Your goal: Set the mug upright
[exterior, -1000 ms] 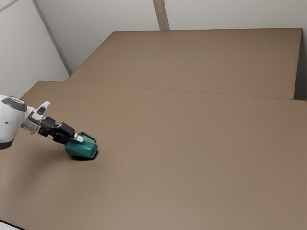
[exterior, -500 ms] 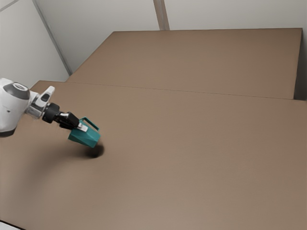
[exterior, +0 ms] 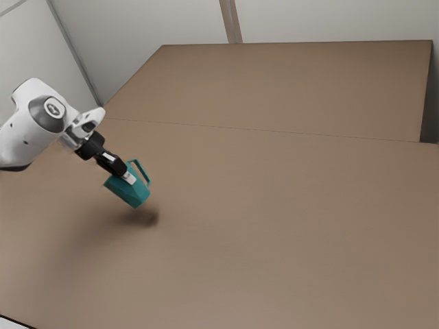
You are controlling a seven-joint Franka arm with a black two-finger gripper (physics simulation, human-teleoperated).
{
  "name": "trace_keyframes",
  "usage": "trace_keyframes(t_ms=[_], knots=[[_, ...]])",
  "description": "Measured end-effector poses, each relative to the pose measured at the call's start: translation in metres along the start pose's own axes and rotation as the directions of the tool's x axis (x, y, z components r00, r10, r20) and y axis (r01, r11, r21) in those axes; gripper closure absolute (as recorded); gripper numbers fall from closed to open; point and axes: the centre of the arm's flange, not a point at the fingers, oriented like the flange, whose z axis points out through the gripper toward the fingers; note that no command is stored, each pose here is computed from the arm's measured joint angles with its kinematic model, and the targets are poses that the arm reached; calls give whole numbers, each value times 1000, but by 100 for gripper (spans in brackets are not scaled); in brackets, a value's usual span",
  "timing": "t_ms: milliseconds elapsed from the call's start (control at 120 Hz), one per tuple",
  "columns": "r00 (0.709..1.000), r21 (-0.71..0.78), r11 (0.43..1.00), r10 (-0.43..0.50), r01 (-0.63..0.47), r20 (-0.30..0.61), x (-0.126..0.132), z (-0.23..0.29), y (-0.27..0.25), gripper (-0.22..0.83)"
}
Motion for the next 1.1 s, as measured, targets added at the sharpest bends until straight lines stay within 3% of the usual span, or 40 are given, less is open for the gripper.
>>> trace_keyframes(t_ms=[267,475,717,1100], knots=[[989,156,983,79,-97,123,20,-5,44,78],[983,236,966,62,-103,173,10,0,72,78],[980,307,949,10,-73,201,-7,18,93,78],[985,418,908,-60,-12,159,-1,50,112,78]])
